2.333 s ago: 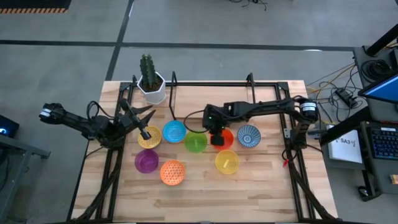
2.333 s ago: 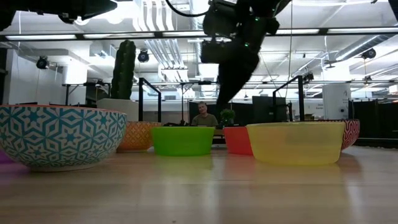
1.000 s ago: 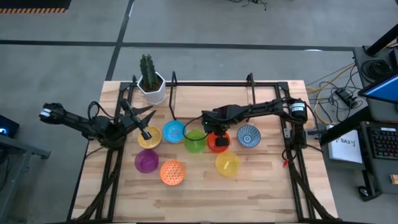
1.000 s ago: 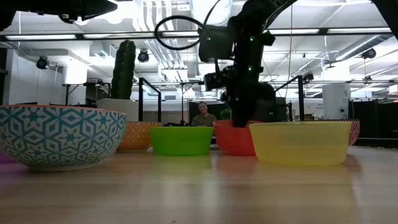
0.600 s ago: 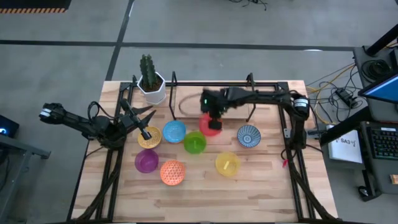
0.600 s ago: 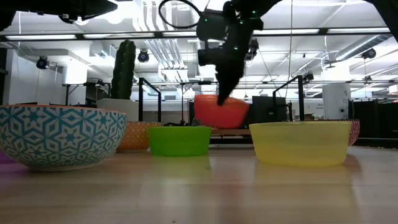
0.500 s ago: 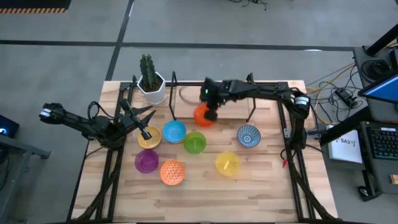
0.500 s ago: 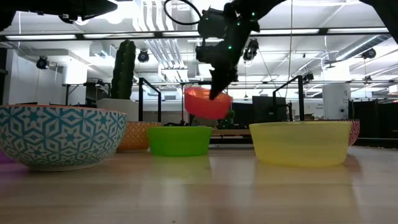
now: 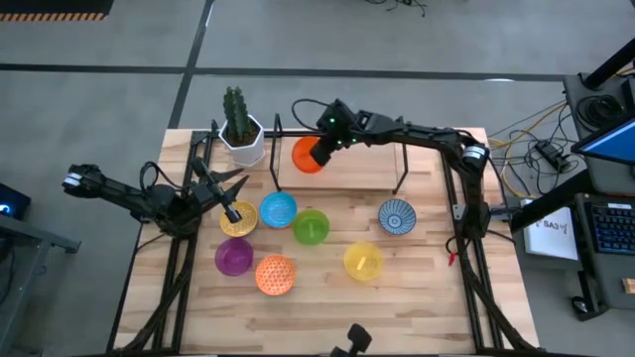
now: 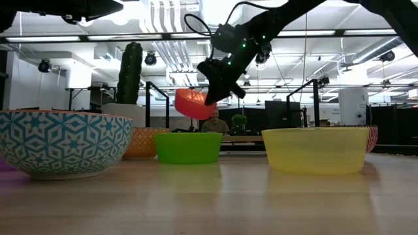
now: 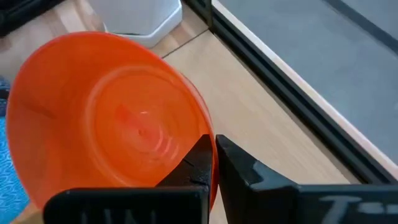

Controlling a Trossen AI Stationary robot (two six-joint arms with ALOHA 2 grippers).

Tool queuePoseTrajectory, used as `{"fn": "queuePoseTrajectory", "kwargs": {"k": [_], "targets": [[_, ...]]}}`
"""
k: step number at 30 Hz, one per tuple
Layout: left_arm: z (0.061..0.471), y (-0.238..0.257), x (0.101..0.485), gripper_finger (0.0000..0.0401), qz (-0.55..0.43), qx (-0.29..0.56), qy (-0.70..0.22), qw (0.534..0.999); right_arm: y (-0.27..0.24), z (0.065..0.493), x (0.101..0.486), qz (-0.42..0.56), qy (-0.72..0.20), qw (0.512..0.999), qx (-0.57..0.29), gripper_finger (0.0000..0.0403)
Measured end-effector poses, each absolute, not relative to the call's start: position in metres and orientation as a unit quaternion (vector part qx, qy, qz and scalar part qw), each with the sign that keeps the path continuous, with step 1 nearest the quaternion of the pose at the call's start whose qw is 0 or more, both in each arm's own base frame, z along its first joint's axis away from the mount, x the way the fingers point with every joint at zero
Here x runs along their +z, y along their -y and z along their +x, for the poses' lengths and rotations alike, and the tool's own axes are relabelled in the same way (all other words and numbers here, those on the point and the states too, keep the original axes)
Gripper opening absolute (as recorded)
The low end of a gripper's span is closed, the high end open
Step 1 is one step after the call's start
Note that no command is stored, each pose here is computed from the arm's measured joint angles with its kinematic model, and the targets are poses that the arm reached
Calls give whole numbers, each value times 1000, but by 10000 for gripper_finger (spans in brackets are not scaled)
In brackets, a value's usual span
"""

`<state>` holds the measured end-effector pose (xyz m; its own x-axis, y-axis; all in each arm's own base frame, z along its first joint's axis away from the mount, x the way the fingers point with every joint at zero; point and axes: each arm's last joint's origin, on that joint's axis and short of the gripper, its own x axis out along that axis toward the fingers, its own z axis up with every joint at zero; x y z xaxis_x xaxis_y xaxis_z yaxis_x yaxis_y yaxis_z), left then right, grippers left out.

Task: Place and stack bowls onto a shelf
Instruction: Put the orange bowl on the shelf

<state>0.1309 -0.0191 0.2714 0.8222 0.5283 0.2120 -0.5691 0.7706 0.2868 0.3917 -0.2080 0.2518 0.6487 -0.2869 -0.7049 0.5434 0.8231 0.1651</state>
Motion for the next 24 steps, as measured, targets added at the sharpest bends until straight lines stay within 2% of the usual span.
{"fn": "queuePoseTrajectory", "kwargs": {"k": [7,24], "targets": [[131,19,272,77,170,292,61,939,214,403,227,256,-335,869,-261,8],[131,19,272,77,172,293,61,939,214,407,214,270,-344,860,-262,19]]}}
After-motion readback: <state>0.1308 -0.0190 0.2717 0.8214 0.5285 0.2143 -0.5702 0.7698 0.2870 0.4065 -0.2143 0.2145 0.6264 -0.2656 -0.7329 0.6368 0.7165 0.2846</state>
